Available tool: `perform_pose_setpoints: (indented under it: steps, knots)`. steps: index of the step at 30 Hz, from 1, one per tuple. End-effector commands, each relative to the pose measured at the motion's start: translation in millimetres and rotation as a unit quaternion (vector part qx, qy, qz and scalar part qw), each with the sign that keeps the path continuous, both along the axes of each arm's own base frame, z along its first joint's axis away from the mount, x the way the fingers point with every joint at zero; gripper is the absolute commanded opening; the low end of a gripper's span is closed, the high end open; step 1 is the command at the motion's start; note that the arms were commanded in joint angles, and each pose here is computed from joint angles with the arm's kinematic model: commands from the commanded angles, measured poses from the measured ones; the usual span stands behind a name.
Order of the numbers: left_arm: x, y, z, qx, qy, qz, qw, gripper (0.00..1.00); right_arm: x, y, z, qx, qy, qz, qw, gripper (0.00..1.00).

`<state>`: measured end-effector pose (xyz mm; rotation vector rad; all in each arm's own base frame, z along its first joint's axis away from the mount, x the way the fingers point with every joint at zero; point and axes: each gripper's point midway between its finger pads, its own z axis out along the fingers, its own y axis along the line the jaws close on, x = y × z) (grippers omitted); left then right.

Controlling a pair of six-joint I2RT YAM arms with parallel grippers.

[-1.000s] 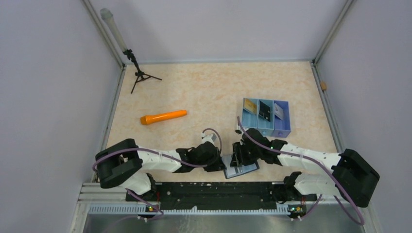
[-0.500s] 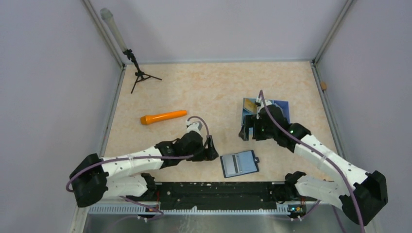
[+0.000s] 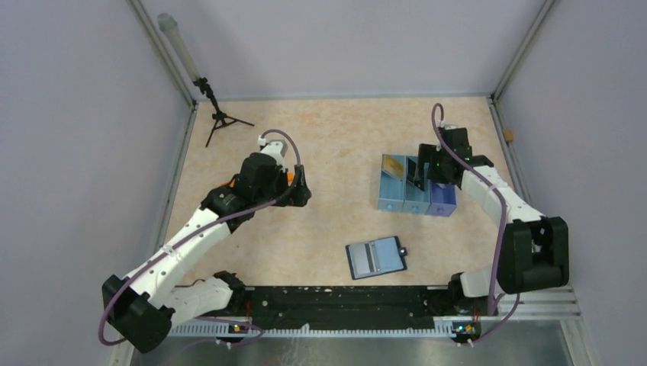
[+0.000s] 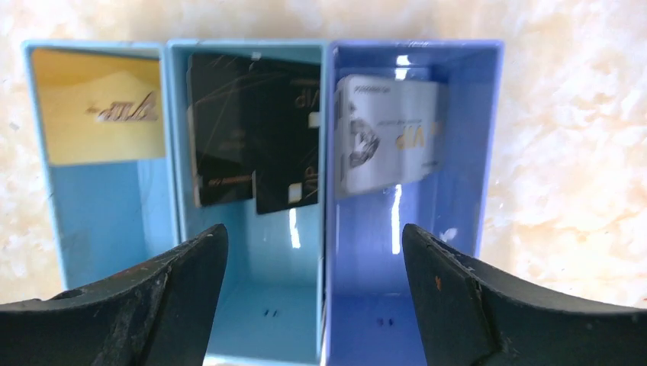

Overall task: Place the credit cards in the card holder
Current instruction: Pick up the credit card from the storage box.

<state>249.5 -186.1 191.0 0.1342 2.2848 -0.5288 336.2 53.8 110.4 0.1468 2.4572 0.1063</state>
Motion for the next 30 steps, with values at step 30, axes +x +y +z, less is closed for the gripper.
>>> perform_pose_setpoints:
  steps: [30]
  knots:
    - [8, 30, -16, 0.021, 0.020, -0.010, 1.000, 0.99, 67, -4, 9, 0.014, -0.033, 0.034, 0.999, 0.44]
